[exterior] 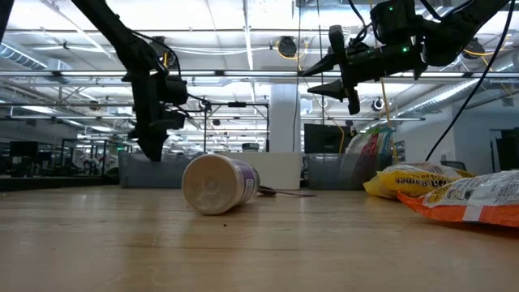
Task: Pick & Place Food Item
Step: Put the left blue patterned spoon into the left black bin
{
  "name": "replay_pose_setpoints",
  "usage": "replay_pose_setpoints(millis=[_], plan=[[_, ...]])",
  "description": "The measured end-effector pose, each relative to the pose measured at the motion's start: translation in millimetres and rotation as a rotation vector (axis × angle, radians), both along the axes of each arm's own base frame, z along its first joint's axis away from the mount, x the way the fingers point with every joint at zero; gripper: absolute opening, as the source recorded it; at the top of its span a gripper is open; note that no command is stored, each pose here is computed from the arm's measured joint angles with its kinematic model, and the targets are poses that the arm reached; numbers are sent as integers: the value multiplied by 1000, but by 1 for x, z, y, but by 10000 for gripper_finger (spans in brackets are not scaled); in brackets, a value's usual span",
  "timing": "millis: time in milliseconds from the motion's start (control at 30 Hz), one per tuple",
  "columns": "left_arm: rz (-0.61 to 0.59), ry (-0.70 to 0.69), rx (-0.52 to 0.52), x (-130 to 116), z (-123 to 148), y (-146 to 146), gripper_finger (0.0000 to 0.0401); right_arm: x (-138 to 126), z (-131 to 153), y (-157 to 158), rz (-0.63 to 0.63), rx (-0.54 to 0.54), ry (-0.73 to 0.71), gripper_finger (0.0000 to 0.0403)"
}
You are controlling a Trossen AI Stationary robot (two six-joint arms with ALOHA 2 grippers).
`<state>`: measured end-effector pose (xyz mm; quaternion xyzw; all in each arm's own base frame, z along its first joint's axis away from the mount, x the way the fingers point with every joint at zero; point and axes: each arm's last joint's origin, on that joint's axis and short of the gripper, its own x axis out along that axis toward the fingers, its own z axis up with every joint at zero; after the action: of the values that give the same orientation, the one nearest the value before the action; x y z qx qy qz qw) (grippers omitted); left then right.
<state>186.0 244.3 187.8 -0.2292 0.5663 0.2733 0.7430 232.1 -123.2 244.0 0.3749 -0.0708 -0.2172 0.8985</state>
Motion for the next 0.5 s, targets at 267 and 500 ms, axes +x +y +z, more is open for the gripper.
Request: replay_pose_setpoints(millis=[267, 500], plan=[[-19, 8, -26, 2, -10, 3, 30, 0, 0, 0, 0, 0, 0, 169], [-34, -20, -57, 4, -13, 3, 30, 0, 0, 0, 0, -7, 4, 169]])
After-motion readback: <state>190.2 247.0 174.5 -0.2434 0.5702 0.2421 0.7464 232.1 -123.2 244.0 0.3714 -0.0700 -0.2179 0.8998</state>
